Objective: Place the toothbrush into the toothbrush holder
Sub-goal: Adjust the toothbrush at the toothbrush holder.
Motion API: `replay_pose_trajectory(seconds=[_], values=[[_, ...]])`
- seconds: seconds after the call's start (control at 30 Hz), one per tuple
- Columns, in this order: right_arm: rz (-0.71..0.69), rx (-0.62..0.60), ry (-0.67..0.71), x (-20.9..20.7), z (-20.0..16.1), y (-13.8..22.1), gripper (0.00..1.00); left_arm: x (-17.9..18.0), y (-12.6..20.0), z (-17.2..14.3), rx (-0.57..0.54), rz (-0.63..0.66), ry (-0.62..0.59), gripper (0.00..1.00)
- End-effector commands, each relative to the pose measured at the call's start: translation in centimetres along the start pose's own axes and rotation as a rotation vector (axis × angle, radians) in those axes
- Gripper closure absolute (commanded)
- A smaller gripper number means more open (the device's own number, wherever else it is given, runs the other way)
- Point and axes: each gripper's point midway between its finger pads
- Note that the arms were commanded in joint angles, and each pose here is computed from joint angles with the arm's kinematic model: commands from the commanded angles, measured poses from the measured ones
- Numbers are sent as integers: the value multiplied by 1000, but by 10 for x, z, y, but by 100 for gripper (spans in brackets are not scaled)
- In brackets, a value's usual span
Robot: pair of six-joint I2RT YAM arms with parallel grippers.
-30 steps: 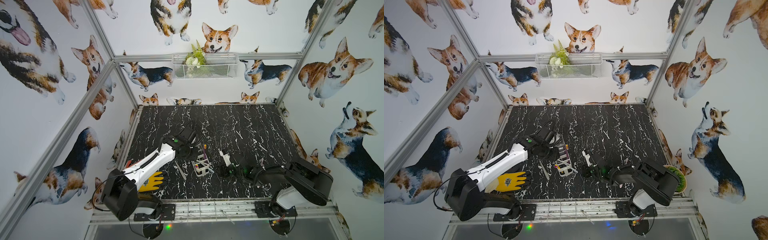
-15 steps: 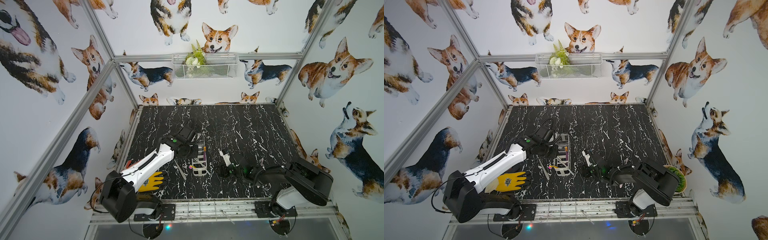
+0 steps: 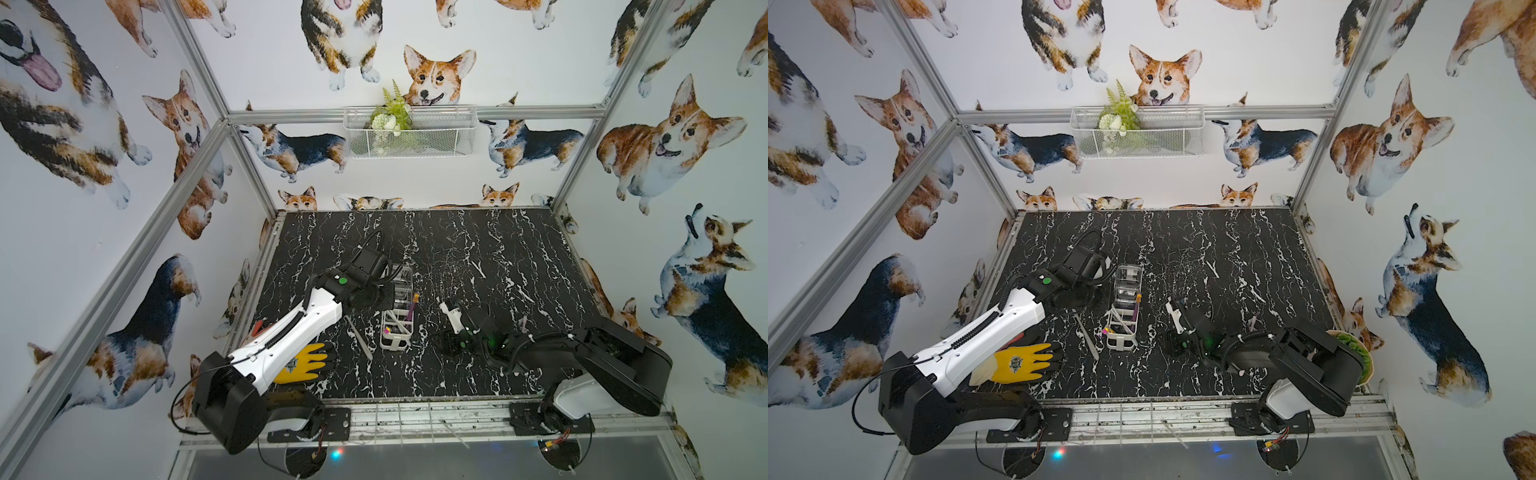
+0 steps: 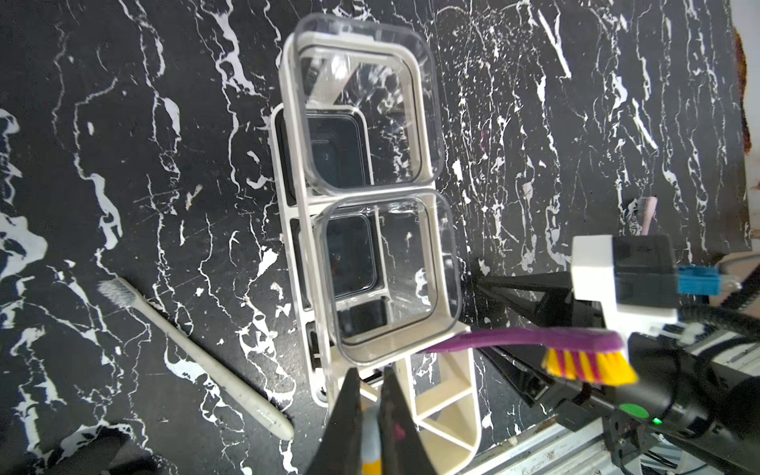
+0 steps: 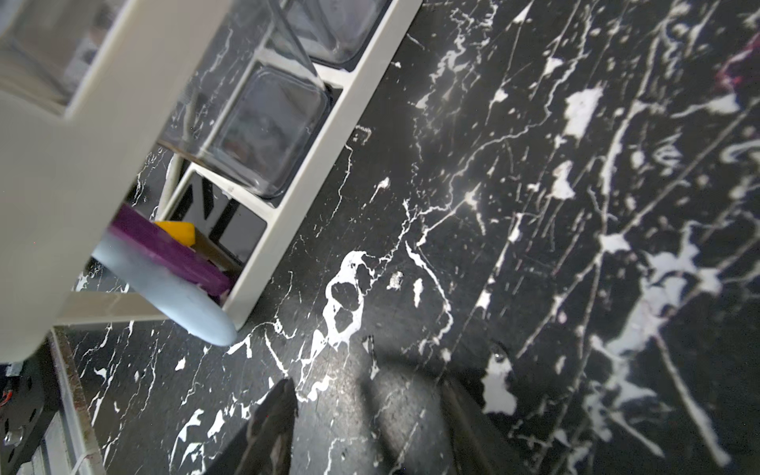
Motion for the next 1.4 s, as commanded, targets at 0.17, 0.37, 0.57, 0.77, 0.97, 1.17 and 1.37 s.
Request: replay_pose_trajectory(seconds=[0.17,0.37,0.57,0.77,0.97,1.17,1.37], values=[[-29,18,-3,-7,-5,2,40,2,3,10,-21,45,-42,89],[-31,21,4,-6,-5,3,40,7,-5,4,-10,59,-45,90],[-28,18,2,-5,-4,4,40,6,6,18,-71,70,-65,96],[-29,16,3,-5,-4,4,40,1,14,27,-139,63,-82,98],[-29,12,3,-3,-2,6,40,4,2,14,-118,69,-72,90],[-98,-33,0,-6,13,30,38,5,5,6,-122,69,-68,67],[-317,-156,-63,-38,34,93,28,8,26,12,-178,85,-61,46]])
Point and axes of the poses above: each gripper's point midway between its finger pads, its own y axis back along the fingers, its own x axis along the line the jaws close on, z = x × y, and after that the axes turned 10 degrees about -y, right-handed
